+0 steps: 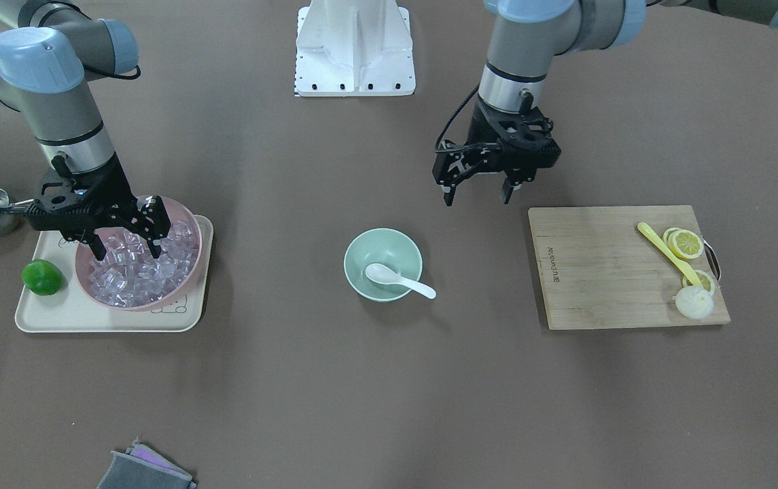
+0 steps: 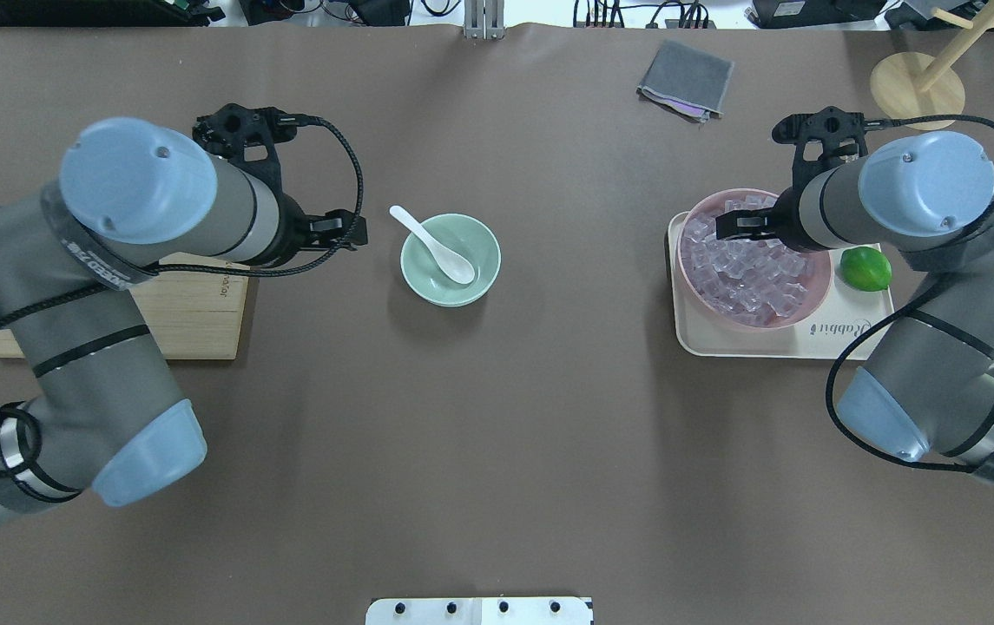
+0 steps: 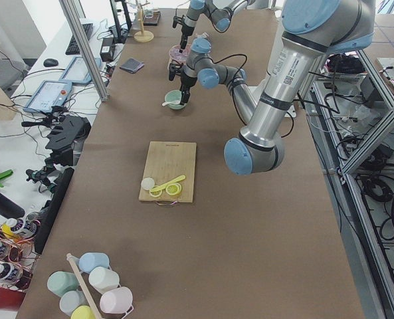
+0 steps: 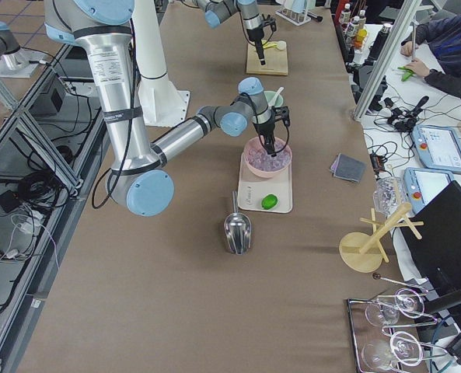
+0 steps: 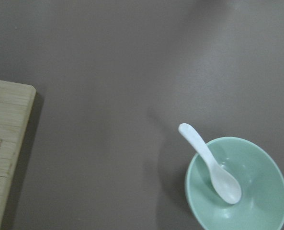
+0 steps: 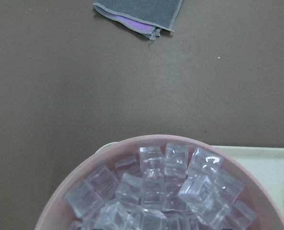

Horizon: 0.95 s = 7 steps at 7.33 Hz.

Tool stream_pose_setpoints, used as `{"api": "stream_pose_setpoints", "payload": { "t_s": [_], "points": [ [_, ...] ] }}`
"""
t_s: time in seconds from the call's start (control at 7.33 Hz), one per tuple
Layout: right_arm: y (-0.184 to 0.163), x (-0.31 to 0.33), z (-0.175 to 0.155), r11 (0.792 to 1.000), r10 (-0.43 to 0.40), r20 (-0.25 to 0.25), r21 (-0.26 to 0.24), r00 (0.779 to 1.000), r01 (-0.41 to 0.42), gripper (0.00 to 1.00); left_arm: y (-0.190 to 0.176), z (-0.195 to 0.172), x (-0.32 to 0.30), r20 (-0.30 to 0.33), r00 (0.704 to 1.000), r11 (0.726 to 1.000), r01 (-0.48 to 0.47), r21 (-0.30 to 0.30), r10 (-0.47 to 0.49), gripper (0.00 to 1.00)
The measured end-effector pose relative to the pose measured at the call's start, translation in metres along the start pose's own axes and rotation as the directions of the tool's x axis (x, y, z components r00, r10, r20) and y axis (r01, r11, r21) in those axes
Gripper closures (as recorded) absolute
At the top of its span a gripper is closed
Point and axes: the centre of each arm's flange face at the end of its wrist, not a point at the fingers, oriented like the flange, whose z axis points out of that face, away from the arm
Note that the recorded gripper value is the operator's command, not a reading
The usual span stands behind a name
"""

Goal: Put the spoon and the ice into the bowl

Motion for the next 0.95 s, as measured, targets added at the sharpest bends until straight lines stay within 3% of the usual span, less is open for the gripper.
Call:
{"api": "stream_pose_setpoints", "payload": {
  "t_s": [0.14, 0.41, 0.68, 0.95],
  "points": [
    [0.008, -0.007, -0.002, 0.996, 0.092, 0.006, -0.001, 0.996, -0.092, 0.04, -0.019, -0.001, -0.037, 0.026, 0.995, 0.995, -0.091, -0.027, 0.092, 0.01],
    [0.027, -0.013, -0.004, 0.973, 0.232, 0.008, -0.02, 0.973, -0.232, 0.01, -0.052, -0.009, -0.11, 0.044, 0.973, 0.971, -0.221, -0.091, 0.225, 0.01],
    [0.046, -0.006, 0.001, 0.946, 0.318, -0.015, -0.056, 0.948, -0.319, 0.03, -0.062, -0.011, -0.136, 0.056, 0.967, 0.965, -0.242, -0.104, 0.248, 0.01],
    [0.054, -0.008, 0.005, 0.939, 0.333, -0.023, -0.084, 0.943, -0.333, 0.05, -0.065, -0.013, -0.141, 0.058, 0.966, 0.964, -0.246, -0.1, 0.253, 0.01]
  ]
}}
